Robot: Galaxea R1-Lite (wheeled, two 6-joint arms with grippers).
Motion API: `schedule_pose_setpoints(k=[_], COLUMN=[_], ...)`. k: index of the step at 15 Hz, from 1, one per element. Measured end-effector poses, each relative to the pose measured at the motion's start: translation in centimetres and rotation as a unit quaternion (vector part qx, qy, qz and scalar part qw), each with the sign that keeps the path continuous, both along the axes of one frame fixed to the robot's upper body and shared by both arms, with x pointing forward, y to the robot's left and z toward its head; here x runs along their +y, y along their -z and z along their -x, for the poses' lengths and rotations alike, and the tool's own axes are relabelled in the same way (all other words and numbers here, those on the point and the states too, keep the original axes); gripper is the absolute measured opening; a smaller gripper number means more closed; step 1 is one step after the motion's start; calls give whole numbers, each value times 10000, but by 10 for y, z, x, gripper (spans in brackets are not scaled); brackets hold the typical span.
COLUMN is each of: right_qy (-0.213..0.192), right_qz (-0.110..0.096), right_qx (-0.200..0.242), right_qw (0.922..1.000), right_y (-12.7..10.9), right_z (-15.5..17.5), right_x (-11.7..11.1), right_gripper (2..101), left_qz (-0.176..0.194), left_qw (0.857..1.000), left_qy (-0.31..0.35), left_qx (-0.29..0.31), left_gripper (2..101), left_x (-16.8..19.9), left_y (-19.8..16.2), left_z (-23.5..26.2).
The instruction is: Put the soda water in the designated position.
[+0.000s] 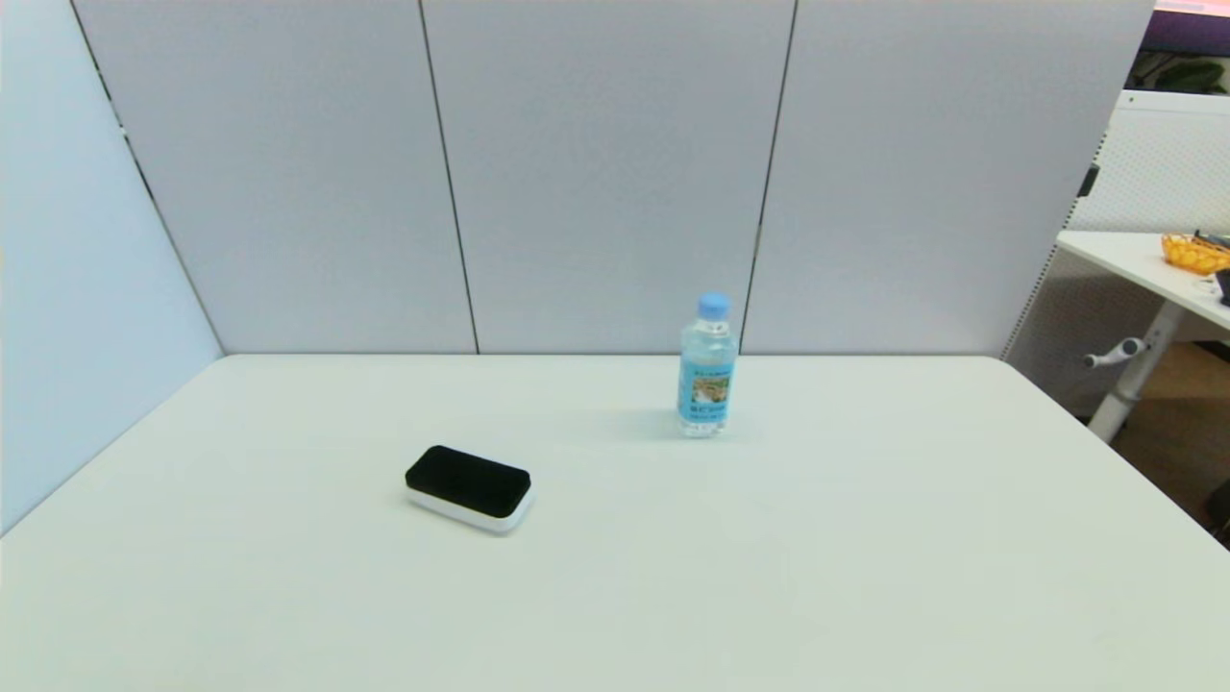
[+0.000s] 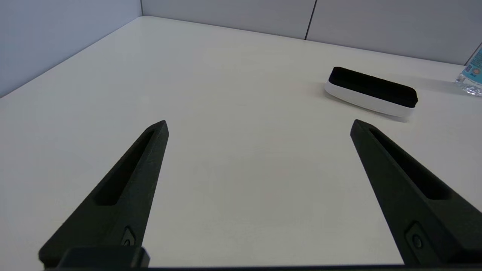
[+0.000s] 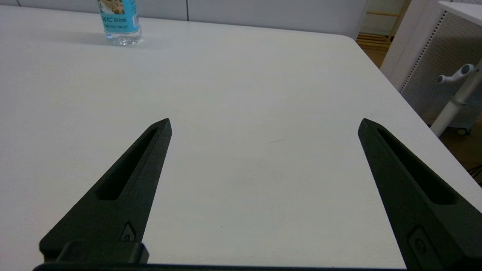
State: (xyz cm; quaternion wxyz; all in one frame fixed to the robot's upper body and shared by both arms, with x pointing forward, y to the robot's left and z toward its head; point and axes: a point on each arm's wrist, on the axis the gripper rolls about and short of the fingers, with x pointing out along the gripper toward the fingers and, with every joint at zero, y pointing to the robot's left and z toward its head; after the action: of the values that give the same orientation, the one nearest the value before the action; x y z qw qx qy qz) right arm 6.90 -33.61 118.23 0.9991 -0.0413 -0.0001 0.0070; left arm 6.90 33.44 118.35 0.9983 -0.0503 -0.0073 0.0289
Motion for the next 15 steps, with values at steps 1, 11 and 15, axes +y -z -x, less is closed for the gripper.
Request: schedule_pose_setpoints(k=[1, 11, 15], right_qy=[0, 27, -42], right_qz=[0, -7, -6], right_qx=[0, -134, -296], right_qw=[10000, 9999, 9996], right_y=[0, -11, -40], right_z=[0, 2, 4], right_x=[0, 0, 0], right_gripper=[980, 980, 980], left_qz=[-2, -2, -2], left_qw=[10000, 10000, 10000], left_qy=[-2, 0, 0], left_qx=[2, 0, 2], left_gripper=[978, 978, 978], left_x=[0, 0, 0], left_y=[0, 0, 0], left_z=[0, 0, 0])
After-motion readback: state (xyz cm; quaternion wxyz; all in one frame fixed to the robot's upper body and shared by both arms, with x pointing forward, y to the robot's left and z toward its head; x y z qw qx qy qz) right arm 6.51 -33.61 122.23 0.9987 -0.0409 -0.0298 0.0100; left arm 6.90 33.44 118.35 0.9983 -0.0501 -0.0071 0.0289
